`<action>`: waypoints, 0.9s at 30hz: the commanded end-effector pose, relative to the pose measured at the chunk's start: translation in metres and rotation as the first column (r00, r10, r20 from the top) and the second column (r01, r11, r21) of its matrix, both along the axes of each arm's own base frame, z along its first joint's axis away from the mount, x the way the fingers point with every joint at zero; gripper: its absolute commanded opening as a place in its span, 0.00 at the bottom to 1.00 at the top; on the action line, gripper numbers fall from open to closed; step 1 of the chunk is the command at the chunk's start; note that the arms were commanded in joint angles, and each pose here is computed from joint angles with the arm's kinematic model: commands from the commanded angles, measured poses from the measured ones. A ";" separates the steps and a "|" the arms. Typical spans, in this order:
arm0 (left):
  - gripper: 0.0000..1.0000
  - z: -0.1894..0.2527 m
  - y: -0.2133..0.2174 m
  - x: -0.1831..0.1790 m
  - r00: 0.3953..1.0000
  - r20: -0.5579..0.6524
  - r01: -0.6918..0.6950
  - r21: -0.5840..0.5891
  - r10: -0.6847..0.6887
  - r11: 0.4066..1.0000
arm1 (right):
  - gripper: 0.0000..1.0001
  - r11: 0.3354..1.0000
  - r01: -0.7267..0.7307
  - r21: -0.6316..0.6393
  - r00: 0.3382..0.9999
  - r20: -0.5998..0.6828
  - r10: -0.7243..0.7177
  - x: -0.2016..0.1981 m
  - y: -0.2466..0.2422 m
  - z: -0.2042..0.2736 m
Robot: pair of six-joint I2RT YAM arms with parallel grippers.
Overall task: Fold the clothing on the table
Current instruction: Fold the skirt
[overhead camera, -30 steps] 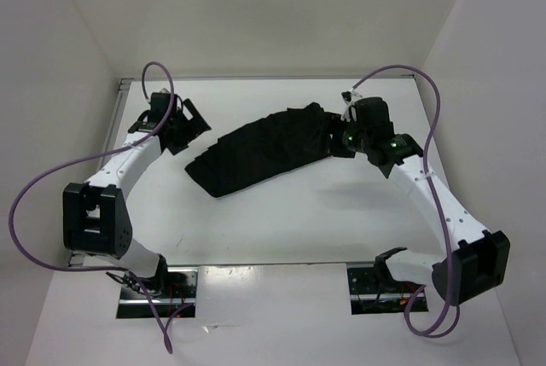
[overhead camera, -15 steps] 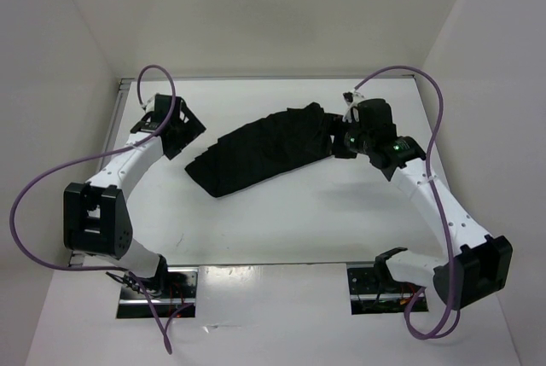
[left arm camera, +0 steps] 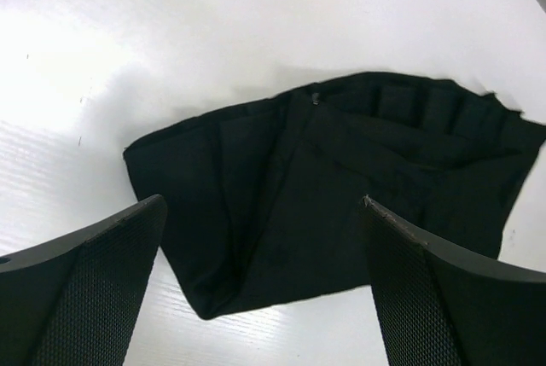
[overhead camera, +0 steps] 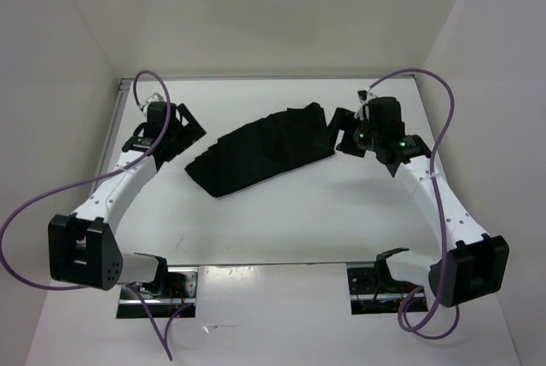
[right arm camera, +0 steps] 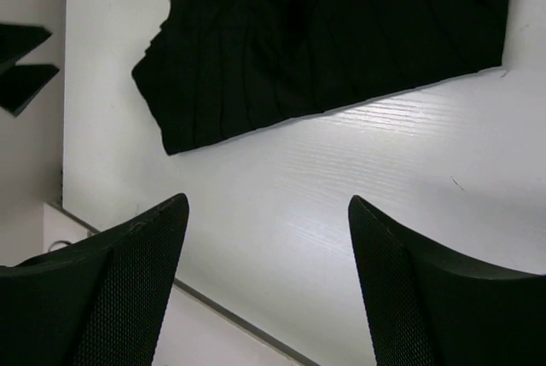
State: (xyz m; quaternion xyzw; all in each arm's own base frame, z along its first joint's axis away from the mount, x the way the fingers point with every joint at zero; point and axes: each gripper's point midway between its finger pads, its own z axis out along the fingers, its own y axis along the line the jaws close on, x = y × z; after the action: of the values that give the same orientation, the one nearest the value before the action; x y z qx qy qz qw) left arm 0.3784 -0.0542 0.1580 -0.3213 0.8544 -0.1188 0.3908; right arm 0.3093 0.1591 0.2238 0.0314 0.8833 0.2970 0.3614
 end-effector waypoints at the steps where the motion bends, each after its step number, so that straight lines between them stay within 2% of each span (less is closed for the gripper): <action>1: 1.00 0.032 -0.011 0.005 0.986 0.120 0.111 0.049 -0.116 0.993 | 0.81 0.994 0.103 0.032 0.994 -0.024 -0.102 0.012 -0.014 0.005; 7: 1.00 0.067 -0.026 -0.014 0.922 0.209 0.303 0.136 -0.326 0.943 | 0.81 0.982 0.182 0.051 0.977 -0.121 -0.175 0.019 -0.017 -0.013; 9: 1.00 0.078 -0.040 -0.021 0.878 0.260 0.382 0.127 -0.403 0.915 | 0.81 0.978 0.204 0.054 0.966 -0.171 -0.192 0.021 -0.016 -0.028; 14: 1.00 0.075 -0.078 -0.032 0.795 0.251 0.540 0.122 -0.552 0.833 | 0.81 0.969 0.246 -0.013 0.941 -0.238 -0.241 0.040 -0.023 -0.059; 17: 1.00 0.065 -0.103 -0.036 0.757 0.202 0.615 0.100 -0.621 0.782 | 0.81 0.956 0.286 -0.071 0.916 -0.272 -0.294 0.062 -0.039 -0.065; 19: 0.95 0.062 -0.119 -0.040 0.724 0.182 0.666 0.068 -0.666 0.743 | 0.81 0.939 0.334 -0.075 0.905 -0.254 -0.342 0.080 -0.054 -0.053; 23: 0.64 0.058 -0.132 -0.042 0.695 0.171 0.699 0.064 -0.698 0.712 | 0.79 0.920 0.391 -0.027 0.894 -0.228 -0.386 0.094 -0.068 -0.037; 24: 0.42 0.053 -0.131 -0.040 0.700 0.156 0.695 0.075 -0.697 0.715 | 0.79 0.920 0.391 -0.015 0.899 -0.206 -0.386 0.092 -0.068 -0.031; 25: 0.28 0.051 -0.130 -0.035 0.707 0.149 0.688 0.079 -0.691 0.721 | 0.79 0.920 0.392 -0.010 0.902 -0.195 -0.386 0.094 -0.068 -0.033; 27: 0.08 0.044 -0.128 -0.030 0.723 0.113 0.678 0.076 -0.682 0.731 | 0.79 0.913 0.408 -0.007 0.893 -0.206 -0.401 0.092 -0.077 -0.036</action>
State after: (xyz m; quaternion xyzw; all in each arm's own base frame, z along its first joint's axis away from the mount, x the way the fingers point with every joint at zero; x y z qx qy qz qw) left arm 0.3344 -0.1797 0.1872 0.0161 0.8931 -0.2658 0.3625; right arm 0.3956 0.0878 0.1649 0.2465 0.9005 0.2152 0.2863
